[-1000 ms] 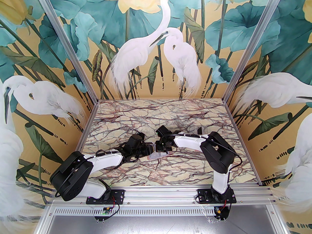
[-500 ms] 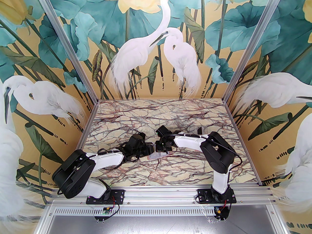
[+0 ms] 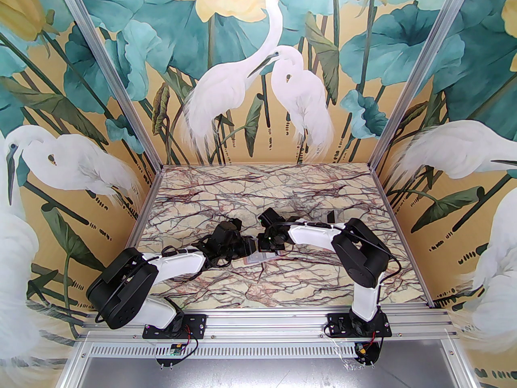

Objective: Put the credit cards into the card holder

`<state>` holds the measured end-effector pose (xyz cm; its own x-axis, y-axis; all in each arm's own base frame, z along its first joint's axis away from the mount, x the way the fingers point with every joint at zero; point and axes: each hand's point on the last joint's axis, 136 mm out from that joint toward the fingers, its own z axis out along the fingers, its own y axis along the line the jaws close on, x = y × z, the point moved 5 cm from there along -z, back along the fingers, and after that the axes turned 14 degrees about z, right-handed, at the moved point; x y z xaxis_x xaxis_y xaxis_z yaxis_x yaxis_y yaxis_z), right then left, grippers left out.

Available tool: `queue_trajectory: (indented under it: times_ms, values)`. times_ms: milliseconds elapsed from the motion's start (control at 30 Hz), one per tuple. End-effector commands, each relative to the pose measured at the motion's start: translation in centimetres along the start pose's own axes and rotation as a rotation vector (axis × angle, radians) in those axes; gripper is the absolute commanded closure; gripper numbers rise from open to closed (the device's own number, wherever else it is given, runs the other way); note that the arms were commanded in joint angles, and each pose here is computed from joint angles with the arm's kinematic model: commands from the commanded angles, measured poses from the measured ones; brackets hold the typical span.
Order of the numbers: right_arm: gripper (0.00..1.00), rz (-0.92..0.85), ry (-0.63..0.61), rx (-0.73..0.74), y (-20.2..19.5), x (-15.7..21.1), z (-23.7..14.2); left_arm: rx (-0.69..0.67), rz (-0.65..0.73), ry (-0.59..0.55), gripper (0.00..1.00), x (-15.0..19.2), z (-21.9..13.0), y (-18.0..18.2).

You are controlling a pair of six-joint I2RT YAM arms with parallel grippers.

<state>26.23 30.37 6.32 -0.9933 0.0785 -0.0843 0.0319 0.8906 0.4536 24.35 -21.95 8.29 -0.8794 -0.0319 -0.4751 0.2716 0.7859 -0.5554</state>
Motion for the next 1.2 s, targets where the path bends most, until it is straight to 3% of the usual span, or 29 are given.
queue_trajectory:
  times_ms: [0, 500, 767, 1167]
  values:
    - [0.95, 0.011, 0.034, -0.027, -0.1, 0.7, 0.5, 0.029, 0.011, 0.005, 0.59, -0.3, 0.5, -0.4]
    - [0.93, 0.023, 0.048, -0.116, 0.5, 0.8, -0.2, 0.039, 0.015, -0.003, 0.59, -0.5, 0.2, -0.7]
    - [0.74, 0.044, -0.03, -0.136, 0.1, -0.2, -3.2, 0.068, 0.02, -0.014, 0.58, -1.1, -0.4, -1.7]
    - [0.67, 0.096, -0.117, -0.137, -2.2, -1.4, -6.6, 0.092, 0.04, 0.001, 0.58, -1.6, 0.6, -3.3]
